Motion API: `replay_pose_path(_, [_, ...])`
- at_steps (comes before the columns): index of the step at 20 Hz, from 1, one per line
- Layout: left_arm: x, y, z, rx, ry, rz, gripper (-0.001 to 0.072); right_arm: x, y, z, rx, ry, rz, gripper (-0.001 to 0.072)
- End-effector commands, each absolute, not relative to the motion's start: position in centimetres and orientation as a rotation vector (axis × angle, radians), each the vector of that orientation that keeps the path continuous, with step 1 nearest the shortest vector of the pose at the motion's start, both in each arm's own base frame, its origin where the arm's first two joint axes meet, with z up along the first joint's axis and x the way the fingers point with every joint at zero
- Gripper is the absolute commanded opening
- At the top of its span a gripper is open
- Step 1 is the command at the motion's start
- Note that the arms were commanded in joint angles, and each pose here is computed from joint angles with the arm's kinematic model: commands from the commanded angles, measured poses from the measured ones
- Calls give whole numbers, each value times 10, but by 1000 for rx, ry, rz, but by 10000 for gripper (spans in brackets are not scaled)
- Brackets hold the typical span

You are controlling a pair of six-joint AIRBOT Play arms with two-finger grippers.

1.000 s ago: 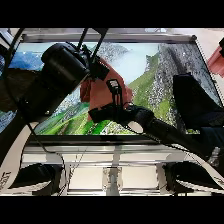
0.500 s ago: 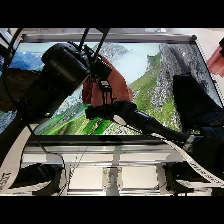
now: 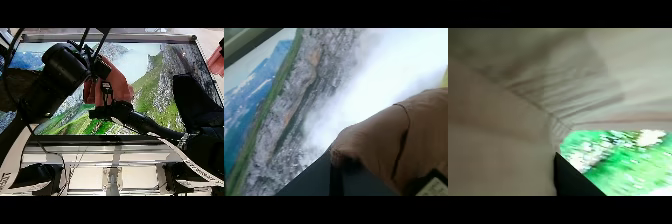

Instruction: Fold the clothes and pants, and hang the long-sleeved shirts on hangers.

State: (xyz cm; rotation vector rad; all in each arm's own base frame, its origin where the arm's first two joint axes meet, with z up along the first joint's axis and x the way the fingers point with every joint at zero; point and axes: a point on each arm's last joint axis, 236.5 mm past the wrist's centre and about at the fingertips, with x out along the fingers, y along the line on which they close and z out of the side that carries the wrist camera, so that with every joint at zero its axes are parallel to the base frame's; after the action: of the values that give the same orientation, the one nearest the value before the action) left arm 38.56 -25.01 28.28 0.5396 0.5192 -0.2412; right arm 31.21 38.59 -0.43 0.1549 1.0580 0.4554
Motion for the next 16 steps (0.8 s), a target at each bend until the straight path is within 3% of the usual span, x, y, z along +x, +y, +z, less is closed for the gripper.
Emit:
replay_pose_path(1, [395, -224, 288, 600, 521, -167, 28, 301, 339, -17, -92, 1124, 374, 7])
replay_pose_path(3, [403, -195, 282, 606, 571, -104, 28, 295, 318, -3, -228, 1120, 393, 7])
replay_pose_path(10, [406, -94, 265, 647, 782, 79, 28, 279, 279, 112, -437, 873, 577, 5])
replay_pose_path(12, [396, -102, 269, 669, 778, -10, 29, 267, 260, 140, -525, 809, 627, 5])
replay_pose_path(16, [357, -131, 286, 620, 741, -215, 29, 242, 224, 181, -540, 742, 648, 5])
